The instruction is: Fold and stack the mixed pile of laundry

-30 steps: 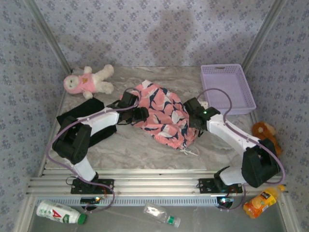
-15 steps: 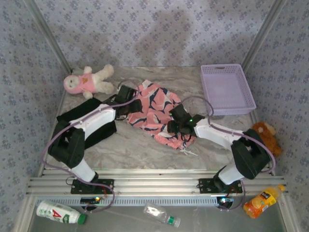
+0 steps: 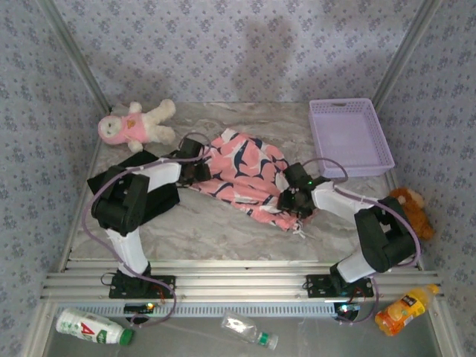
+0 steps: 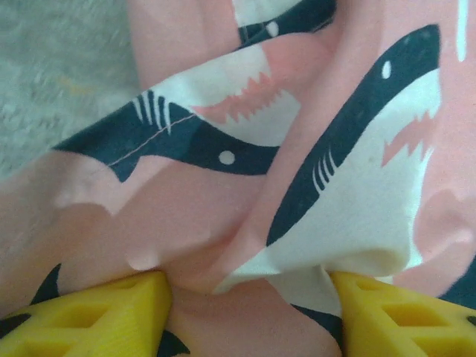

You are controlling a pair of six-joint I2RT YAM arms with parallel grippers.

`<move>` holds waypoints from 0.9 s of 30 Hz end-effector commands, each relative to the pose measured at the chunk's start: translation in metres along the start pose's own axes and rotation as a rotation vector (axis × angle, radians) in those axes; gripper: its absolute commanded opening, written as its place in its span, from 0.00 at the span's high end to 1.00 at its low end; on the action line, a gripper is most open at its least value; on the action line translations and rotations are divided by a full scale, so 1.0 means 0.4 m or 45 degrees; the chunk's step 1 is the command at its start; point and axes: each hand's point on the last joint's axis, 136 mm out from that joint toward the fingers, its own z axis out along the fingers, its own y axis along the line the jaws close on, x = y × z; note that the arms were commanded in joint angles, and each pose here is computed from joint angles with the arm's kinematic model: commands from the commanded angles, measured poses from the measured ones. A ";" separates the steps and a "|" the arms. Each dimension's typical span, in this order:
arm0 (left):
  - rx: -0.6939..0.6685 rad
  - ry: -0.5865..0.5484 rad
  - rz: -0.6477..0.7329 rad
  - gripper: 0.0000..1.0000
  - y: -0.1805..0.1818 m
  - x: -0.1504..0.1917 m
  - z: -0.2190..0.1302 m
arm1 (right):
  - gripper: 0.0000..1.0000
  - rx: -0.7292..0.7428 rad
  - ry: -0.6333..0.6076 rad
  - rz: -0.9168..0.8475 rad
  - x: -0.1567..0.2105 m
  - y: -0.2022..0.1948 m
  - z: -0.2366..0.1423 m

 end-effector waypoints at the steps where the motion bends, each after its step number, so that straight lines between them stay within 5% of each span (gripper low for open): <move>1: -0.016 0.179 -0.004 0.39 0.028 0.137 -0.024 | 0.38 0.040 0.057 -0.031 -0.009 -0.053 -0.015; 8: 0.018 0.246 -0.081 0.39 0.017 0.318 -0.111 | 0.37 -0.076 0.028 -0.080 -0.115 -0.009 0.001; 13: 0.071 0.194 -0.127 0.39 0.003 0.337 -0.188 | 0.34 -0.069 0.008 -0.236 -0.182 0.028 -0.018; 16: 0.119 0.060 -0.115 0.38 -0.016 0.271 -0.253 | 0.30 -0.116 -0.045 -0.290 -0.201 0.071 -0.071; 20: 0.155 -0.172 -0.072 0.21 -0.030 0.118 -0.323 | 0.27 -0.154 -0.094 -0.314 -0.186 0.121 -0.137; 27: 0.185 -0.363 -0.090 0.20 -0.019 -0.123 -0.312 | 0.32 -0.015 -0.099 -0.171 -0.095 0.081 -0.128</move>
